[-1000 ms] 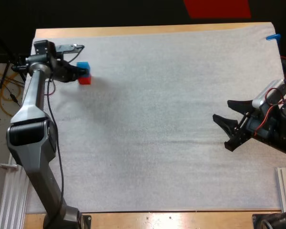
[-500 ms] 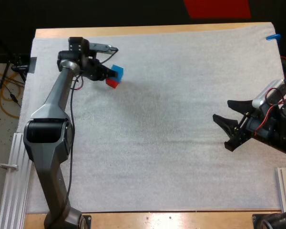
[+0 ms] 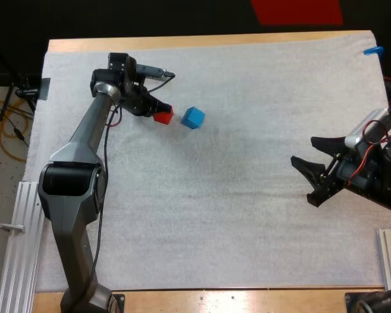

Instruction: Stack red cube on blue cube

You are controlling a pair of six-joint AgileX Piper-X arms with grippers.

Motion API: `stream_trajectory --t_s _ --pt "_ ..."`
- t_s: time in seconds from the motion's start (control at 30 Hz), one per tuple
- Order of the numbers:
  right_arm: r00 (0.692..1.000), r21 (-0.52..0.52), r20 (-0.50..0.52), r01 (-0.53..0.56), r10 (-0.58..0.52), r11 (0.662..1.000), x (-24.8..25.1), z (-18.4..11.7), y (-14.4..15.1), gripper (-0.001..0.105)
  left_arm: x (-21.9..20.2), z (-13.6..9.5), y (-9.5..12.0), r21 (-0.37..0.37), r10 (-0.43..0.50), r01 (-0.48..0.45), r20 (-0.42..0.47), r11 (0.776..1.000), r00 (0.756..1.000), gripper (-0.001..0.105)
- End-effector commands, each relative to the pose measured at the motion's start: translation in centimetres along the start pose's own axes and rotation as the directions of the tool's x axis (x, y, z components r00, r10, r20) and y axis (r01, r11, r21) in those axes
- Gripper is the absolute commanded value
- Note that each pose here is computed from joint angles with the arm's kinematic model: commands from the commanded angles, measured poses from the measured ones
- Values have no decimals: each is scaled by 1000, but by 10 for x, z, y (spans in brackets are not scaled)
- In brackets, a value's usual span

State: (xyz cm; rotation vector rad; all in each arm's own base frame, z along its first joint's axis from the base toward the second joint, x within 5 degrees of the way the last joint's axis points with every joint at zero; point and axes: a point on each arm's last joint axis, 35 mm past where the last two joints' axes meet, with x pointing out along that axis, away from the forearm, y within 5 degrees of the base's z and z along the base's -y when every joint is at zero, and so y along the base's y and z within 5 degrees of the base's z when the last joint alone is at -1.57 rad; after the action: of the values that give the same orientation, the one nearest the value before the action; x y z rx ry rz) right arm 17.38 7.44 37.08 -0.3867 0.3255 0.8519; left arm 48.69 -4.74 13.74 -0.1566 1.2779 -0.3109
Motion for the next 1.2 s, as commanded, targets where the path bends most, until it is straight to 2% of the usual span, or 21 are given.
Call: stream_trajectory --t_s 0.0,0.17,0.23,0.3,0.43,0.53,0.57,0.6,0.73,0.93,1.17 --pt "1000 -9 23 8 -8 1000 -2 5 -1 54 -2 -1 -5 6 13 -13 -17 1000 1000 0" --pt "1000 -9 23 8 -8 1000 -2 5 -1 54 -3 -3 -12 15 12 -12 -41 1000 999 0" --pt "1000 -9 23 8 -8 1000 -2 5 -1 54 -5 -4 -15 18 -15 16 -48 1000 999 0" --pt "1000 -9 23 8 -8 1000 -2 5 -1 54 -11 -5 -25 47 -81 83 -60 995 995 0" --pt "1000 -9 23 8 -8 1000 -2 5 -1 54 -32 -3 -39 145 -12 17 -36 989 999 0" --pt "1000 -9 23 8 -8 1000 -2 5 -1 54 -62 -1 -54 182 -112 109 5 977 994 0" --pt "1000 -9 23 8 -8 1000 -2 5 -1 54 -75 -2 -62 208 -172 167 8 964 985 0" --pt "1000 -9 23 8 -8 1000 -2 5 -1 54 -85 -4 -69 229 -190 182 11 956 982 0" --pt "1000 -9 23 8 -8 1000 -2 5 -1 54 -122 -13 -84 298 -121 105 36 949 992 0" --pt "1000 -9 23 8 -8 1000 -2 5 -1 54 -196 -47 -96 337 -67 7 166 942 984 0" --pt "1000 -27 23 8 -8 1000 -2 5 -1 54 -263 -118 -107 368 -80 -37 297 929 951 0"
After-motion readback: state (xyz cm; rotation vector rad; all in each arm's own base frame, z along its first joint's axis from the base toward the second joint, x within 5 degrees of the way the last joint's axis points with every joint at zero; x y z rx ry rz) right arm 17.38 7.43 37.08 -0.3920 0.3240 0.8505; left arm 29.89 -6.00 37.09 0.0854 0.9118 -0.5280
